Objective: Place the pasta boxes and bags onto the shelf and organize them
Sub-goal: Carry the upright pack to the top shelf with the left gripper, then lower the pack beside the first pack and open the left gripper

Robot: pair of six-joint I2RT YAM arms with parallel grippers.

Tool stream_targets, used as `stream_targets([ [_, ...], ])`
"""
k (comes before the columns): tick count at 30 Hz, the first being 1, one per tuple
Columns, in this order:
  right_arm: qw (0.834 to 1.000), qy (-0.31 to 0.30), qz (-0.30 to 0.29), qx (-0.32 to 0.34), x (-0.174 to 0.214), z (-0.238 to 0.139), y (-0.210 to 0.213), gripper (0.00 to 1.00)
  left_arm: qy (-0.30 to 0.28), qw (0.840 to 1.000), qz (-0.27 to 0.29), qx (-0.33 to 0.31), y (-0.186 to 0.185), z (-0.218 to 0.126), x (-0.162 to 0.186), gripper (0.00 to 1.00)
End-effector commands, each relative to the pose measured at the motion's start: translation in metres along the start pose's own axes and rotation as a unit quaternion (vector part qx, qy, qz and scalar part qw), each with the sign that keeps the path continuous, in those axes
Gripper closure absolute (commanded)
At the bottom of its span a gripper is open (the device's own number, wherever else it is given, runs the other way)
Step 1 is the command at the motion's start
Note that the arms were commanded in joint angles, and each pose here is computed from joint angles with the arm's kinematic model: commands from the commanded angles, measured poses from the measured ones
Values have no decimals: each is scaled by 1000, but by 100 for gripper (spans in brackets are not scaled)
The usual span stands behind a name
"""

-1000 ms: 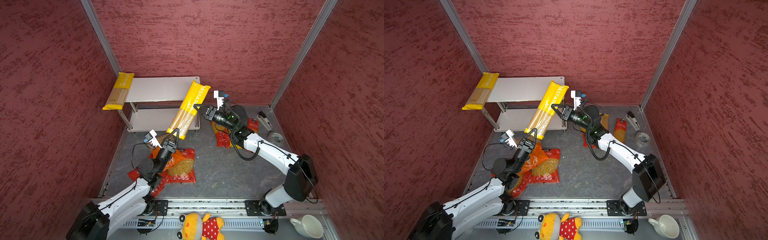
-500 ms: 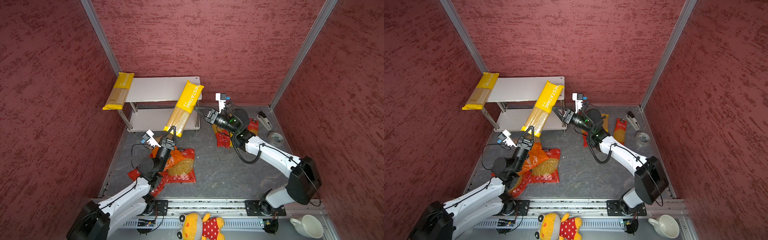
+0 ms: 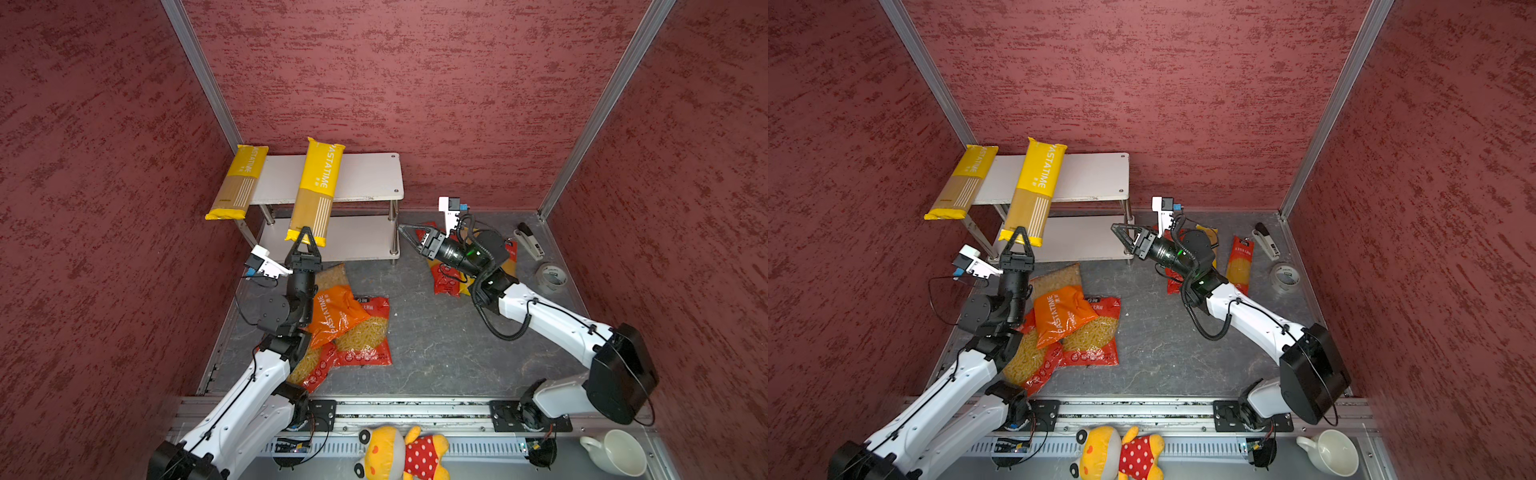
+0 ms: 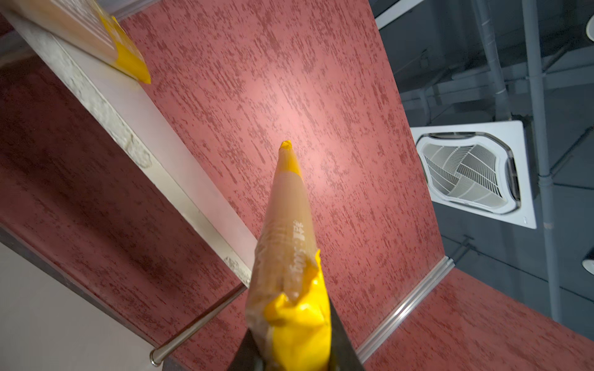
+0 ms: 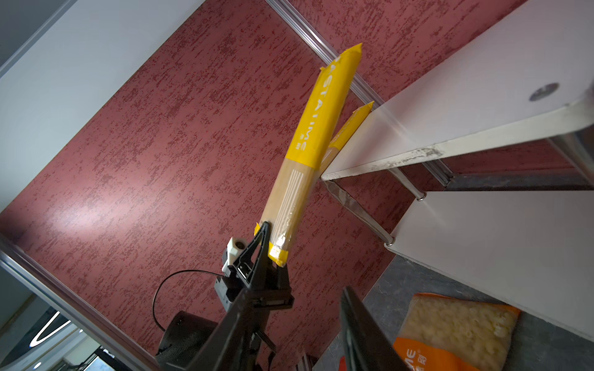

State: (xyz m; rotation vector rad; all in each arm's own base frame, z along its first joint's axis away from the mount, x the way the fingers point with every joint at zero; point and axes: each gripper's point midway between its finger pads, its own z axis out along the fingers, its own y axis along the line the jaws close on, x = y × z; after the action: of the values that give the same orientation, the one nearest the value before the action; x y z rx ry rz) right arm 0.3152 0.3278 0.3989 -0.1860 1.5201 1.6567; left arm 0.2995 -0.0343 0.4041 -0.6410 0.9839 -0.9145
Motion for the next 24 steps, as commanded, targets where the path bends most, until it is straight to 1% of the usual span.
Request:
stream_targets([
  [1,1000,-25,-5,-10,-11,-9,13,55,-53,998,-16,10,-34,9,-51,100],
  [4,1000,-25,-1,-6,-8,-11,10,55,-37,998,-1,-43,-18,22,-59,100],
  [6,1000,-25,2,-5,-7,-12,8,56,-21,997,-5,-73,-5,31,-63,100],
  [14,1000,-25,10,-4,-2,-18,5,56,45,991,-27,-127,26,55,-72,100],
  [20,1000,-27,12,1,1,-21,1,57,38,986,-60,-150,57,60,-86,100],
  [24,999,-28,18,2,3,-22,-3,57,30,987,-67,-143,59,70,-94,100],
])
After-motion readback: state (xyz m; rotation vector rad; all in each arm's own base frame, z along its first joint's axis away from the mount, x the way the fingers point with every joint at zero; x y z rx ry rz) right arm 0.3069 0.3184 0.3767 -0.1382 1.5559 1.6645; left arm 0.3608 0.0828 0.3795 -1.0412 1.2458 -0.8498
